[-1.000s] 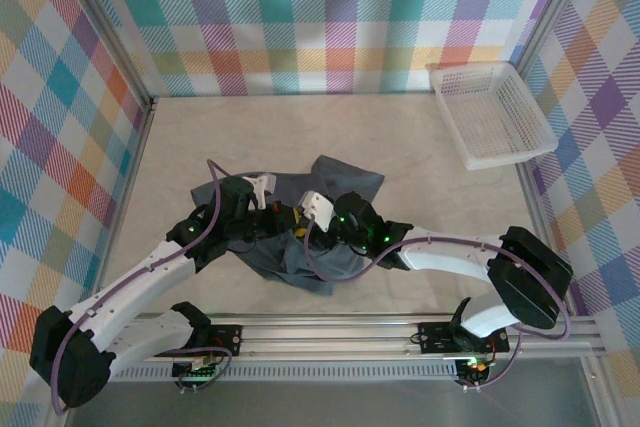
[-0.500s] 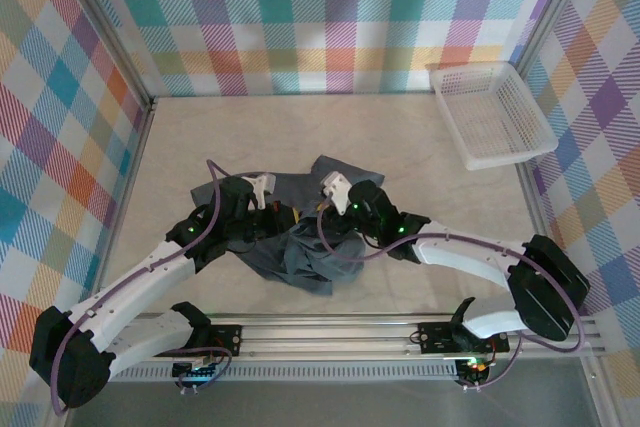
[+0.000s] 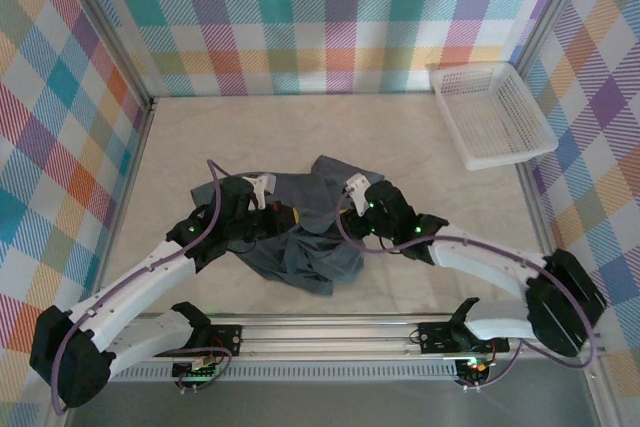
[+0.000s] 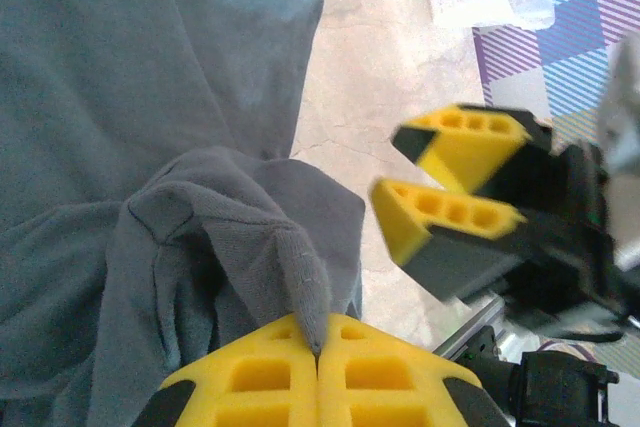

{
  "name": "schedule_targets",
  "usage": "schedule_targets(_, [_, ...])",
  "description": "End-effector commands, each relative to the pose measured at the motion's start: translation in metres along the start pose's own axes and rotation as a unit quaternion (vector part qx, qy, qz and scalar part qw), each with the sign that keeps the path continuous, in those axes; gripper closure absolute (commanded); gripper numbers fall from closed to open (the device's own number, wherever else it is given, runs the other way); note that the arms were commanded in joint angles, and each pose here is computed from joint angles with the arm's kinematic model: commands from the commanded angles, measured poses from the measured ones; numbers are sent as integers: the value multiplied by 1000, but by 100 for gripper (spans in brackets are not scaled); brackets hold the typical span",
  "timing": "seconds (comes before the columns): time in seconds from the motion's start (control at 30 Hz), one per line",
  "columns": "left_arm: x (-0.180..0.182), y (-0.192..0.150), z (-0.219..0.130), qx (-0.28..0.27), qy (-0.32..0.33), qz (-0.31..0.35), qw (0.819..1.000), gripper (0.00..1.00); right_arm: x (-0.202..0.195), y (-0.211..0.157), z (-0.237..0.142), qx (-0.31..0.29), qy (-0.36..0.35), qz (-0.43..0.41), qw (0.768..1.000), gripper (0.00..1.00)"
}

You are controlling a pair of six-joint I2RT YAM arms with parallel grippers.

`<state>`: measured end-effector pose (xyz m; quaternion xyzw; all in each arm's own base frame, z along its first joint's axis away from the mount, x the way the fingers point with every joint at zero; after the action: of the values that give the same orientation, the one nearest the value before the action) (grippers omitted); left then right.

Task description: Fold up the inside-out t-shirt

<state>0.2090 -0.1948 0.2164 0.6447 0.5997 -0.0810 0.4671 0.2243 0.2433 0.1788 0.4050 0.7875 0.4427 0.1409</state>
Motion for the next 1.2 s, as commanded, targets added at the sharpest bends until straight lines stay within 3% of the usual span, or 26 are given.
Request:
schedule_targets(0.0, [-6,4,0,-3,-7,16,1000,100,32,7,-20,-34,39,14,999,57])
schedule_targets(0.13, [-8,5,1,-6,-11,13,1000,100,67,11,-20,-53,65,2,996,53])
schedule_targets(0.23, [-7,5,3,-4,-11,13,1000,100,69,16,-4,-45,47,18,998,52])
schedule_targets(0.33, [-9,5,1,-1,-13,13,1000,100,66,13,10,-43,21,-18,999,51])
schedule_targets(0.53, [-7,3,1,-1,-12,13,1000,100,77,23,24,-60,39,-102,992,32])
schedule_targets(0.67, [-6,3,1,-3,-11,13,1000,100,74,26,32,-69,14,-131,989,27])
schedule_targets(0.73, [-6,2,1,-3,-11,13,1000,100,69,30,35,-72,-12,-132,989,30])
schedule_targets(0.9, [-5,1,0,-2,-10,13,1000,100,62,33,35,-76,-25,-127,989,52])
schedule_targets(1.03, [-5,1,-1,-2,-8,16,1000,100,63,25,28,-64,-3,-148,987,54])
schedule_targets(1.17, [-5,0,0,-3,-10,15,1000,100,45,20,25,-56,-31,-124,990,58])
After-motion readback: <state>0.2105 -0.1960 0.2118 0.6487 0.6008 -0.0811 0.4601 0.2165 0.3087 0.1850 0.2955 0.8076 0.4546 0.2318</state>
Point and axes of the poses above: each hand's point on the last joint's axis, 136 mm out from that joint toward the fingers, its own z axis out along the fingers, its own x axis along the line the jaws close on, y = z × x, the point moved 5 cm from there along -z, back along the fingers, and after that the axes turned 5 degrees about z, right-handed, at the moved point
